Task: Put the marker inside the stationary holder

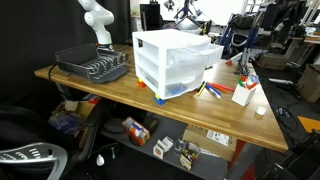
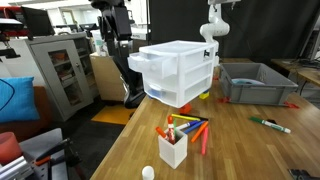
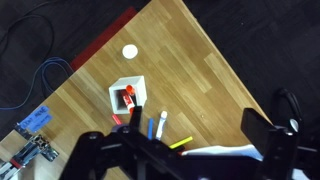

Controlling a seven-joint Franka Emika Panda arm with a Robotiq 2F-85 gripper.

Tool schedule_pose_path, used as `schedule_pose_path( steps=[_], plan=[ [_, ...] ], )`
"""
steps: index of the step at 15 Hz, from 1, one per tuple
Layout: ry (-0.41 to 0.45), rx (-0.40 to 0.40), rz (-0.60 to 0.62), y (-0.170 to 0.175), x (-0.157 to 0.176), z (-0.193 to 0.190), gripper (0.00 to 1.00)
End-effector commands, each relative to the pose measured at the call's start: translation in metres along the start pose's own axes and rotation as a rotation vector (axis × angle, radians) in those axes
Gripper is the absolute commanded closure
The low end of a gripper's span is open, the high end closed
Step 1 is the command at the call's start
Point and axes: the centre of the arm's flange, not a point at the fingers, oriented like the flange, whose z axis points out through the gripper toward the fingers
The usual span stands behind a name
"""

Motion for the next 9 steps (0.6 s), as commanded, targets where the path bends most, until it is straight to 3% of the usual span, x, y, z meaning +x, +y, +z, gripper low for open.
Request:
schedule_pose_path(
  steps=[1,2,9],
  plan=[
    [-0.033,-0.099,-0.023,0.006,0.019,0.026,0.0],
    [-0.037,-0.056,-0.018,0.003,0.008,0.02,0.0],
    [-0.033,-0.061,-0.02,0.002,0.009,0.02,0.0]
  ],
)
